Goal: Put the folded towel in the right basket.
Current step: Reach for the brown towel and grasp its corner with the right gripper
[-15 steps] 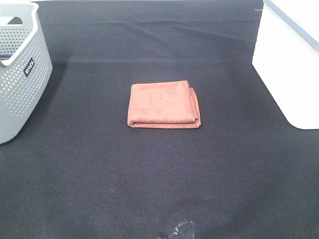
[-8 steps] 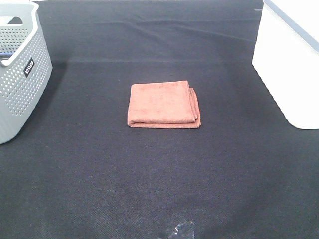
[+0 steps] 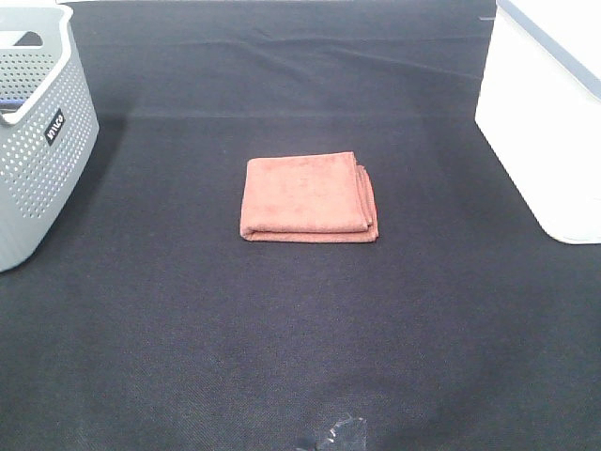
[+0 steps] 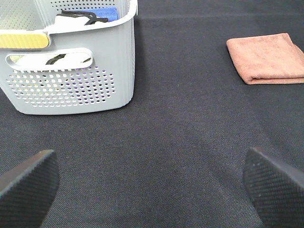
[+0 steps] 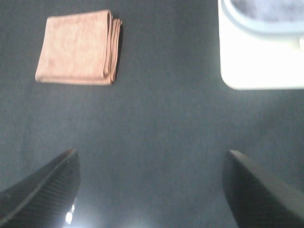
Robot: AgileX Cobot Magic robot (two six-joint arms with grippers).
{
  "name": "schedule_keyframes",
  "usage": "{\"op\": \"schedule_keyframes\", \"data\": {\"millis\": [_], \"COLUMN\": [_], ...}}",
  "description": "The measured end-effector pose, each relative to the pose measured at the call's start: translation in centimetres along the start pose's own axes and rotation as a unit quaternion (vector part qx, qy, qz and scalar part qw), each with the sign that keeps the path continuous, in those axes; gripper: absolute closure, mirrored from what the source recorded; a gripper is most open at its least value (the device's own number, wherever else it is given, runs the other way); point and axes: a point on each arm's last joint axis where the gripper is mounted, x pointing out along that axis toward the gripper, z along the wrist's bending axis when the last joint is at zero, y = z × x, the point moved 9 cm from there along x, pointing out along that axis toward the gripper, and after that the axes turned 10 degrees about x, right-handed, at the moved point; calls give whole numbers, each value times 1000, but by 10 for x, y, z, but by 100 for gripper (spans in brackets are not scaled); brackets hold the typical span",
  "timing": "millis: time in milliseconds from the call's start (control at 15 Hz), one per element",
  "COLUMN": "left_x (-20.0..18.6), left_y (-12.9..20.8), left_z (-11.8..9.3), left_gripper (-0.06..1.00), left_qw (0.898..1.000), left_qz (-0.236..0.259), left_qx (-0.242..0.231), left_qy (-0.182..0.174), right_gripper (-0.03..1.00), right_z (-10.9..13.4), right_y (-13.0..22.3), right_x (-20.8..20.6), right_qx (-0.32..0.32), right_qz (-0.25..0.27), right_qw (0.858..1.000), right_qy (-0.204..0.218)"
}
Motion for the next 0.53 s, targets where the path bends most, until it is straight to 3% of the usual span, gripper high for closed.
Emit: {"op": "schedule_keyframes", "data": {"millis": [133, 333, 533], "left_x": [0, 0, 0], "left_y": [0, 0, 0], "left_z": [0, 0, 0], "left_gripper": [-5, -5, -5], "left_qw": [1000, 1000, 1000], "left_qz": [0, 0, 0], "left_qx": [0, 0, 0], "left_qy": [0, 0, 0], "right_gripper": [16, 16, 16], "right_z": [10, 36, 70], "right_y": [-33, -64, -78], "right_x": [24, 55, 94], "right_qx": [13, 38, 15], "right_qz": [19, 30, 64], "right_qw": [1000, 996, 991], "right_qy": [-16, -79, -113]}}
